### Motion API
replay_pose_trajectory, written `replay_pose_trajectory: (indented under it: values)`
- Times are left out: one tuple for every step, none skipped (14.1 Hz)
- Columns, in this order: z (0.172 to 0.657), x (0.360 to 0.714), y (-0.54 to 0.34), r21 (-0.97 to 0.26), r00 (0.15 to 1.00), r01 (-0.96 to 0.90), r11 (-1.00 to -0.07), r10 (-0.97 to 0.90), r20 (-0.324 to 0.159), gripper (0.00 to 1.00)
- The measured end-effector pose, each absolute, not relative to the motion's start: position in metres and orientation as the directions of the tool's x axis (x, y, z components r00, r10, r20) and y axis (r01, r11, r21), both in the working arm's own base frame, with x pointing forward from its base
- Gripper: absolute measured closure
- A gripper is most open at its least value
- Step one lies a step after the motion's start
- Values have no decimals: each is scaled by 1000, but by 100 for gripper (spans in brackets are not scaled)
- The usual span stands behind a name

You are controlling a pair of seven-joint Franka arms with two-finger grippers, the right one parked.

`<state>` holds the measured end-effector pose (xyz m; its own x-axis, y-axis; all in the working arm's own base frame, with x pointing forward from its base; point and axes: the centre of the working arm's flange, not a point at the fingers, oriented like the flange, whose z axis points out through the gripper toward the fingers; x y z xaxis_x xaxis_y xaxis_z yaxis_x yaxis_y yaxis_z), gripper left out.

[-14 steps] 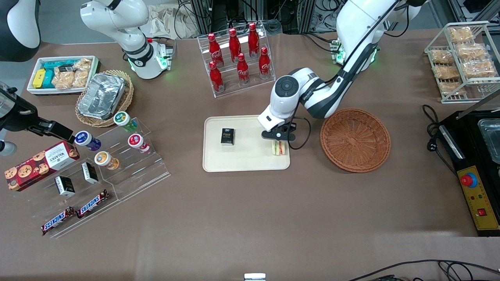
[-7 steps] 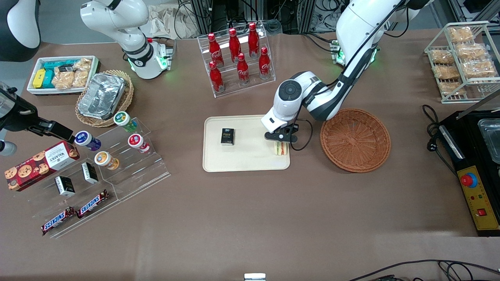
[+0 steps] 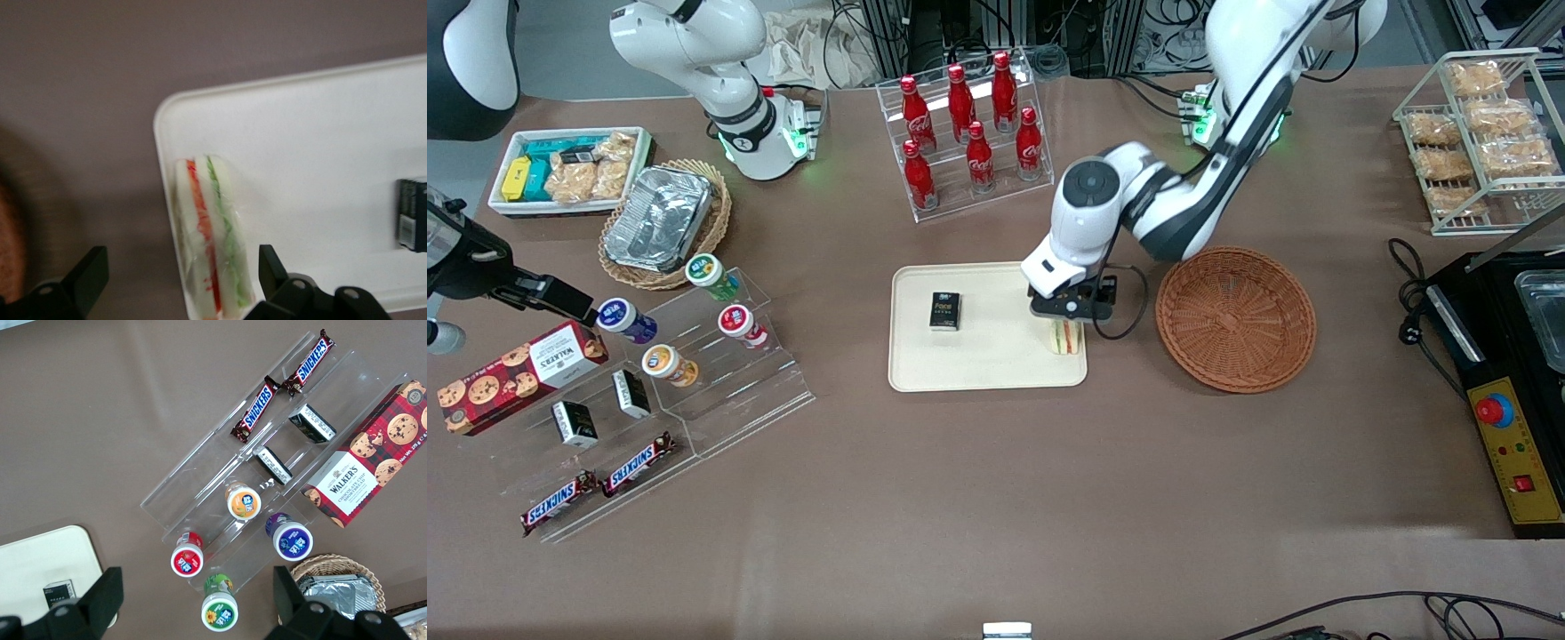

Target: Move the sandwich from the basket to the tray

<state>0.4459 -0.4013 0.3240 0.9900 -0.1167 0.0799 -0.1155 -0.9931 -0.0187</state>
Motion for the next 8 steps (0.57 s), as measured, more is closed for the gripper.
replay_pose_trajectory:
  values:
    - [353,451,-395,-40,990,-96,-995,-100,99,0]
    - [380,457,-384,-60,990,-69,-996,-76,116,0]
    - [404,464,-369,-75,989,-43,-996,-53,135,0]
    - [424,472,-353,-85,987,-30,-996,-42,155,0]
    - [444,481,-331,-97,984,-22,-995,-39,174,0]
    - [455,488,-314,-101,983,-18,-995,-36,180,0]
    - [463,493,-299,-103,983,-18,-994,-37,178,0]
    - [469,497,-286,-110,984,-19,-994,-38,172,0]
